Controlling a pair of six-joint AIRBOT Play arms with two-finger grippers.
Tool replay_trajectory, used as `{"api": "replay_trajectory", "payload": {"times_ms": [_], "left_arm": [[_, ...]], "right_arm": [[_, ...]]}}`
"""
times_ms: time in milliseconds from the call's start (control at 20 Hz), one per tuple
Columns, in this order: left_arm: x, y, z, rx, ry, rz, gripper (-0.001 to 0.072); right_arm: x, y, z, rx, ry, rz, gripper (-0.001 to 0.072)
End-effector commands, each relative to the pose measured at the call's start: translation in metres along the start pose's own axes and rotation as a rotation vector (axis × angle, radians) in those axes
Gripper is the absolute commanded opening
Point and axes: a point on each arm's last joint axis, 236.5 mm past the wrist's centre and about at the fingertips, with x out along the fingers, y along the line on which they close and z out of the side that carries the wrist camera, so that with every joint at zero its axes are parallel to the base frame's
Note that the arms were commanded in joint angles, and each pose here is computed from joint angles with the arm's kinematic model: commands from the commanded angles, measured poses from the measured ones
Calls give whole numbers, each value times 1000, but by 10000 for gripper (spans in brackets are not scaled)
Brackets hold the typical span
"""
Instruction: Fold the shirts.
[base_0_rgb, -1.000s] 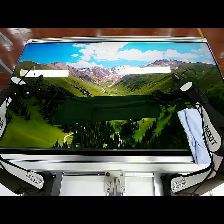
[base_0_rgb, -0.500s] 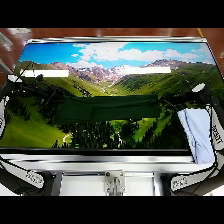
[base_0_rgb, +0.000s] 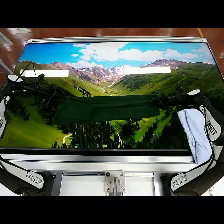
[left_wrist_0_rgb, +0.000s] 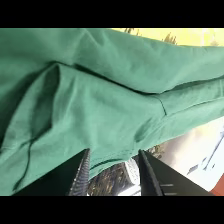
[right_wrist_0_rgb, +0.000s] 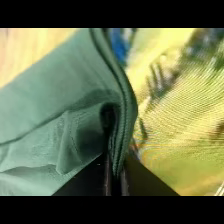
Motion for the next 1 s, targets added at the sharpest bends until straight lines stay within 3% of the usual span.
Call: {"api": "replay_trajectory", "payload": {"times_ms": [0,300,350,450,500,600,800,950], "left_arm": [[0,-2,0,-1,0,-9,405],[11,-13,-5,29,22,-7,366],[16,-17,-8,39,32,-6,288],[29,-34,-14,72,53,-25,249],[37,-49,-17,101,56,-54,178],[55,-84,-17,147,36,-123,121],[102,-156,-26,231,-20,-221,45],[149,-193,-54,307,-20,-208,46]], "right_arm": [[-6,14,1,-56,-9,42,61],[-48,52,1,-165,-58,63,60],[-55,58,-1,-165,-57,71,60],[-71,69,-5,-186,-62,84,60],[-79,74,-6,-195,-69,87,61],[-97,84,-7,-201,-95,94,60],[-139,108,-12,-249,-164,107,60],[-173,126,-20,-291,-219,116,60]]}}
